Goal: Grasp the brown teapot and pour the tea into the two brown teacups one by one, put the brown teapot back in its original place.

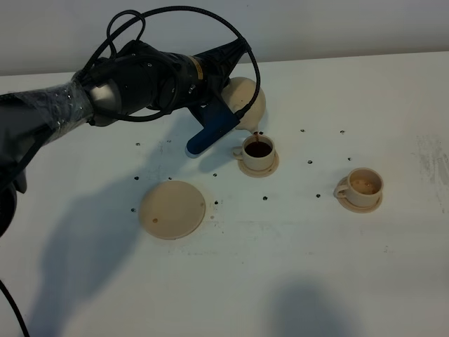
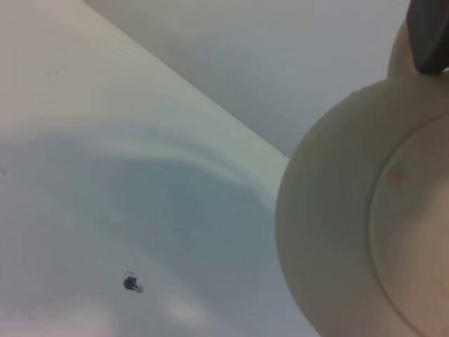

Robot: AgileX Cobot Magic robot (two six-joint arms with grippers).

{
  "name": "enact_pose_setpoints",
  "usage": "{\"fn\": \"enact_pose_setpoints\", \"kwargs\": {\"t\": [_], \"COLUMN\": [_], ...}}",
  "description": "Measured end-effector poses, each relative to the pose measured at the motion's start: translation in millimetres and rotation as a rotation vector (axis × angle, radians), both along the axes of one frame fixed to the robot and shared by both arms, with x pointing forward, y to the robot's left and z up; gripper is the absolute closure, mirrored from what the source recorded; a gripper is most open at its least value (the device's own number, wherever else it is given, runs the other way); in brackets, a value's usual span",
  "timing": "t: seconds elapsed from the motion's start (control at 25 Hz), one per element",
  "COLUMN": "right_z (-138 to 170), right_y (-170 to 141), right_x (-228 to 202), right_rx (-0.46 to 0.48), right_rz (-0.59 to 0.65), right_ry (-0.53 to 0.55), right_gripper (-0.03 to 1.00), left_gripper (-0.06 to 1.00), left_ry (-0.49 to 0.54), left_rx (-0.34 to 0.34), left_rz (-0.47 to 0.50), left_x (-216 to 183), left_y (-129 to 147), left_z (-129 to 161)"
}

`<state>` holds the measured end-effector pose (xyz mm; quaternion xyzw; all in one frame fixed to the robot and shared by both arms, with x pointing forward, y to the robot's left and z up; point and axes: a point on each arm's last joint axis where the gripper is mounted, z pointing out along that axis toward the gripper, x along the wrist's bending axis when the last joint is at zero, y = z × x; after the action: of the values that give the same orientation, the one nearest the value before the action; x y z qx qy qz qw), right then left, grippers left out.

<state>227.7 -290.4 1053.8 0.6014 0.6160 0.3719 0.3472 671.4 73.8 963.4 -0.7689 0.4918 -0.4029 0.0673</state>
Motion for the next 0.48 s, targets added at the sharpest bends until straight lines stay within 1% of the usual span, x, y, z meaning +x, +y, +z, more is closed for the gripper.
{"fn": "enact_pose_setpoints", "kwargs": {"t": [0.2,0.48], "right_z": [0.0,0.0], "right_y": [0.0,0.0], "right_x": [0.0,0.0], "right_rx": [0.000,0.000], "right_rz": [0.000,0.000], "right_ry": [0.000,0.000], "right_gripper": [0.39,0.39], "left_gripper": [0.86,0.86], "left_ry": [-0.006,-0.007], "left_rx": [0.014,0.017], "left_rz": [-0.020,-0.027], "left_x": [-1.4,-2.3], "left_y": [-2.6,-4.4], "left_z": [0.0,0.0]}}
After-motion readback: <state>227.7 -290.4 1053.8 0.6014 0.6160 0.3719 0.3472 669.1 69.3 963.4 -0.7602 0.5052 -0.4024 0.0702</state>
